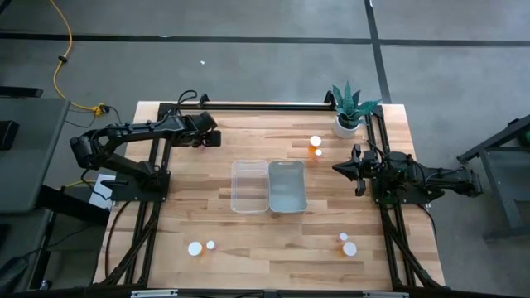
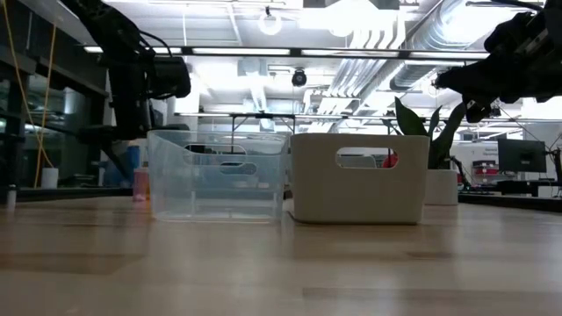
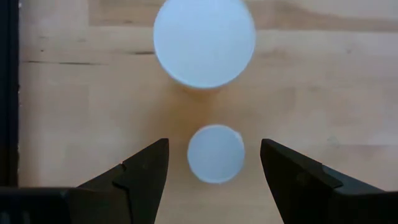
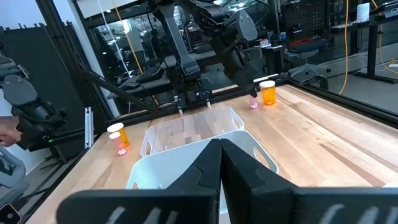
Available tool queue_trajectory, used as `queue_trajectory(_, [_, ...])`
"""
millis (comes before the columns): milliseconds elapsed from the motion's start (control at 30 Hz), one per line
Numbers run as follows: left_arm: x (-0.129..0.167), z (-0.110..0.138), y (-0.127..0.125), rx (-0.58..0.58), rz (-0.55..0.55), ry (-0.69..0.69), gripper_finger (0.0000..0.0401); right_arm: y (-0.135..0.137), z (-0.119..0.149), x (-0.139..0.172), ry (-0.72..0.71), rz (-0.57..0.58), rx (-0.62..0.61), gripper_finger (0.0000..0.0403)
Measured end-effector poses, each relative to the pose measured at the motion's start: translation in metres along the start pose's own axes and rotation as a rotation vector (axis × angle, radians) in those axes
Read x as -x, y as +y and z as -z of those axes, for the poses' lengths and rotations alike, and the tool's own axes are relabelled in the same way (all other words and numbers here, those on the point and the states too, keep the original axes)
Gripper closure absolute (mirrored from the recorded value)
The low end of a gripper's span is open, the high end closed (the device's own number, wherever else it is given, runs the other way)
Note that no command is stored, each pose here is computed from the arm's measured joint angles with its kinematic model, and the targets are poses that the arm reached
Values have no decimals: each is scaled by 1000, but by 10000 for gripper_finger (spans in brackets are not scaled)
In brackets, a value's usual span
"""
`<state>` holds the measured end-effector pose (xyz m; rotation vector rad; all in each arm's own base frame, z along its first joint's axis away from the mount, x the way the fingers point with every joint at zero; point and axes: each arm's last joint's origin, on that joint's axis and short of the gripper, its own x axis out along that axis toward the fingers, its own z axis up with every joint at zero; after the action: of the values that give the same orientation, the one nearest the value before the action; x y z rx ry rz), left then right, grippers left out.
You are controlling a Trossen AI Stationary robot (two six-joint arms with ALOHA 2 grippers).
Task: Pick and place medicine bottles into bin by pill shape (circle, oval)
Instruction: Put the small pink pill bottle into the transparent bin
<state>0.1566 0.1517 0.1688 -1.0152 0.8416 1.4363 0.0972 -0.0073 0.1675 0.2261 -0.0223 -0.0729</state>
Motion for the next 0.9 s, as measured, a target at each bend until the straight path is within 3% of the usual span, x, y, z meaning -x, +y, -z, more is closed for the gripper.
queue_trajectory(200, [0,-2,-2,7,16,-18,173,0,0,0,0,0,0,402])
queue_trajectory(667, [0,-1,-1,5,7,-21,274,0,0,0,0,0,0,402])
queue_trajectory(900, [2,-1,-1,0,28,-10,294,0,0,0,0,0,0,402])
